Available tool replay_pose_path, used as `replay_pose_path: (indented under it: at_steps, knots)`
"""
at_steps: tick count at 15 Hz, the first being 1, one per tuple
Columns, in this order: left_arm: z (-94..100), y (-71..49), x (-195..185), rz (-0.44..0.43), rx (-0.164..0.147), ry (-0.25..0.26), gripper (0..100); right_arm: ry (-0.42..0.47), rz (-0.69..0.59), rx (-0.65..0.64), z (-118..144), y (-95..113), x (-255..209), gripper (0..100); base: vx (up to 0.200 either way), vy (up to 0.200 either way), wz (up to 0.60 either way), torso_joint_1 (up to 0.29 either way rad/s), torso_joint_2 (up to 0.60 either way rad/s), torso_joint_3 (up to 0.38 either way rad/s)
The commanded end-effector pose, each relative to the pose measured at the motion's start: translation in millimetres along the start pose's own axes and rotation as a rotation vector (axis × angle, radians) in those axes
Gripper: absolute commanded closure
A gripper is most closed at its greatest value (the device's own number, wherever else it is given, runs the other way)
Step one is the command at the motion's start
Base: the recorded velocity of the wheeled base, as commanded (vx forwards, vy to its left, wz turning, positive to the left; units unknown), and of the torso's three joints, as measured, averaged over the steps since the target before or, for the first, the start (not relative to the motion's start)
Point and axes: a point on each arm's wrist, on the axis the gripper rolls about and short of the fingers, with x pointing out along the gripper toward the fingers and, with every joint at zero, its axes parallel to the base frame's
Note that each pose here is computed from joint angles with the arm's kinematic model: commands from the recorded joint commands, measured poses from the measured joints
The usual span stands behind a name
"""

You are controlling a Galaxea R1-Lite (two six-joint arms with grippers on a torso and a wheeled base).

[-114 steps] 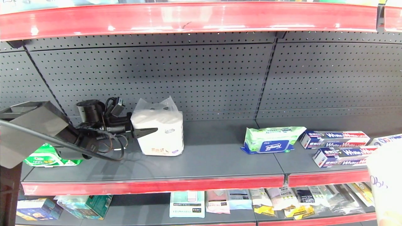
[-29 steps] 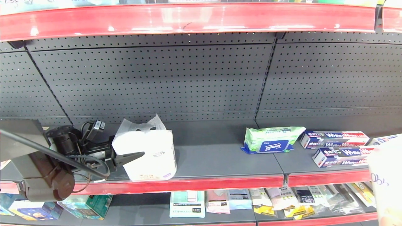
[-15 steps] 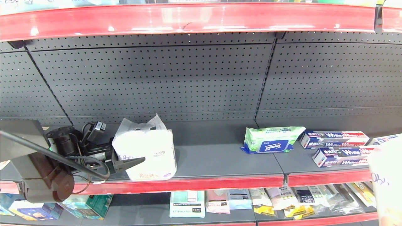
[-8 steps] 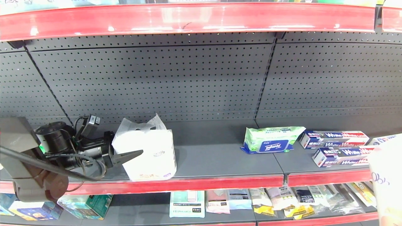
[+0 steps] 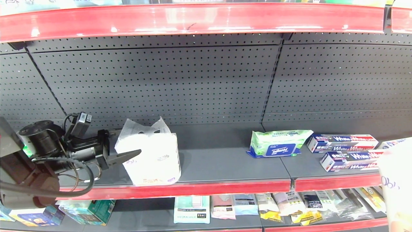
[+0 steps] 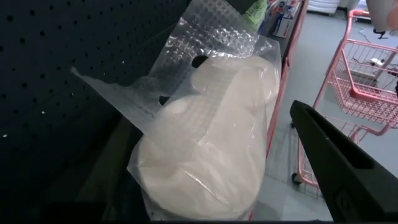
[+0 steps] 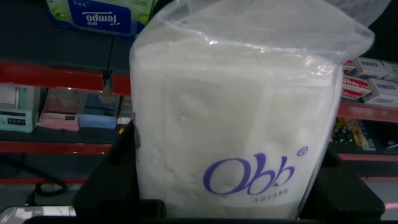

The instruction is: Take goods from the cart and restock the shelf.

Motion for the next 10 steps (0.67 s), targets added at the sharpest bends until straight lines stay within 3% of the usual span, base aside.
replay_pose_path:
  at_steps: [1,3,8,10]
  knots:
    - [10.3,-1.6,-3.3,0.008,0.033,-0.011,0,-0.002,0.000,0.000,0.2,0.0,-0.2,100,0.000,0.000,0.00,0.000,0.00,0.000]
    - [20.3,-2.3,-9.2,0.052,0.052,-0.021,0,-0.003,0.003,0.000,1.3,-0.3,-0.1,100,0.000,0.000,0.00,0.000,0.00,0.000]
    - [31.5,-12.0,-21.7,0.117,0.054,-0.026,0,-0.004,0.004,-0.011,1.9,-0.5,0.3,100,0.000,0.000,0.00,0.000,0.00,0.000]
    - [32.5,-10.5,-25.7,0.205,0.055,-0.028,0,-0.003,0.006,-0.013,1.9,-0.5,0.6,100,0.000,0.000,0.00,0.000,0.00,0.000]
